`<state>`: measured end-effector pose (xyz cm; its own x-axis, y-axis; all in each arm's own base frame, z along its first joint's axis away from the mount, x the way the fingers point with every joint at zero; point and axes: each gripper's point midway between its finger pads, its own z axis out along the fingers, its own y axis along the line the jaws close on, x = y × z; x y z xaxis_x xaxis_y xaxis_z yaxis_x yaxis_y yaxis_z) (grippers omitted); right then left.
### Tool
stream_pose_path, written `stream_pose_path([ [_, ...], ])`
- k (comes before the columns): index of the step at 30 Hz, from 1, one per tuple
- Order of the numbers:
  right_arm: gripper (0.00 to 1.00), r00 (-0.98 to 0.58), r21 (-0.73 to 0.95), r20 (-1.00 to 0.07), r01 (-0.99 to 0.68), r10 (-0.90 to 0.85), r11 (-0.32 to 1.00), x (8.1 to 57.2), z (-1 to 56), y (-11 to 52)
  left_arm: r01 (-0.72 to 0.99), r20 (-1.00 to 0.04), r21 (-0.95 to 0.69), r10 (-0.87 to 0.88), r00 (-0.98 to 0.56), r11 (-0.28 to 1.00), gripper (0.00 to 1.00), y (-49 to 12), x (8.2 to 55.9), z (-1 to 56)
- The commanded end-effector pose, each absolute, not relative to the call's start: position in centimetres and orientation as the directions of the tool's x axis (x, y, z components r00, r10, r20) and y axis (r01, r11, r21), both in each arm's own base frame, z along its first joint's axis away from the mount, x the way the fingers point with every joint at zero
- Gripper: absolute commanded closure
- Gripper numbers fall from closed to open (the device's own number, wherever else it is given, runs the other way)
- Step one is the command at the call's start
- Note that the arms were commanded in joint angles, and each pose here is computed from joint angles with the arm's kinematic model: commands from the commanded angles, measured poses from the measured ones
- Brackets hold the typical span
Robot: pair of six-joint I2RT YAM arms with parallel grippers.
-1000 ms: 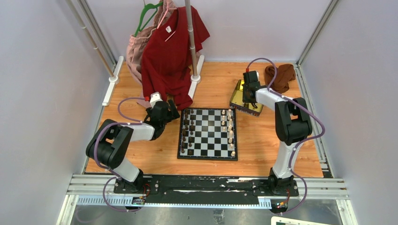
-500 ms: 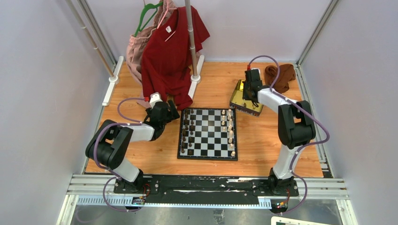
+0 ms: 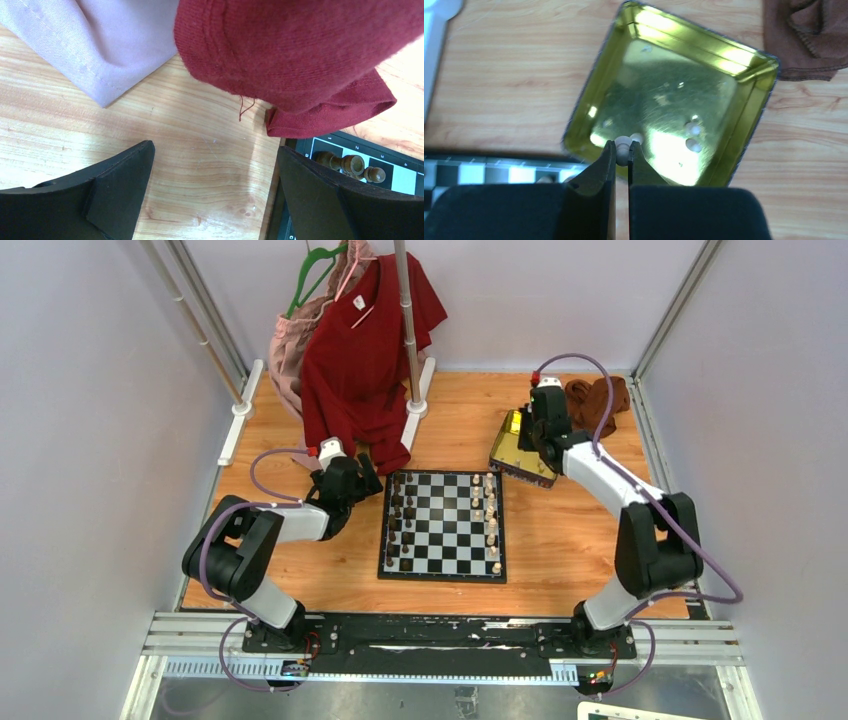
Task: Set up the chess pieces on the board
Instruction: Pick up the chess piece from the storage box, then place the chess piece on the chessboard.
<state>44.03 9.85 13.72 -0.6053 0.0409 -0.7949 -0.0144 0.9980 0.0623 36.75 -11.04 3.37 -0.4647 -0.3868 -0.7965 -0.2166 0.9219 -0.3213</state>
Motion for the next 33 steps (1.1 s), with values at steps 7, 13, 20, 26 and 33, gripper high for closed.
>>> stream_pose_path([
  [7, 1.00, -0.585, -0.018, -0.790, -0.276, -0.183, 0.961, 33.9, 15.9, 17.9, -0.232, -0.780, -0.287, -0.368, -0.506, 0.929, 0.00, -10.2, 35.4, 1.8],
  [13, 1.00, -0.568, -0.035, -0.776, -0.395, -0.274, 0.918, 28.8, 15.8, 21.5, -0.232, -0.781, -0.291, -0.371, -0.502, 0.928, 0.00, -10.2, 35.4, 1.9],
  [20, 1.00, -0.596, -0.045, -0.724, -0.462, -0.348, 0.886, 24.1, 12.5, 23.2, -0.233, -0.781, -0.290, -0.370, -0.503, 0.928, 0.00, -10.2, 35.4, 1.9],
  [26, 1.00, -0.629, -0.047, -0.684, -0.466, -0.369, 0.883, 22.6, 10.3, 23.1, -0.234, -0.781, -0.291, -0.372, -0.501, 0.927, 0.00, -10.2, 35.4, 1.9],
  [33, 1.00, -0.650, -0.091, -0.645, -0.457, -0.402, 0.885, 22.8, 9.0, 22.7, -0.235, -0.780, -0.291, -0.372, -0.503, 0.927, 0.00, -10.2, 35.3, 1.8],
])
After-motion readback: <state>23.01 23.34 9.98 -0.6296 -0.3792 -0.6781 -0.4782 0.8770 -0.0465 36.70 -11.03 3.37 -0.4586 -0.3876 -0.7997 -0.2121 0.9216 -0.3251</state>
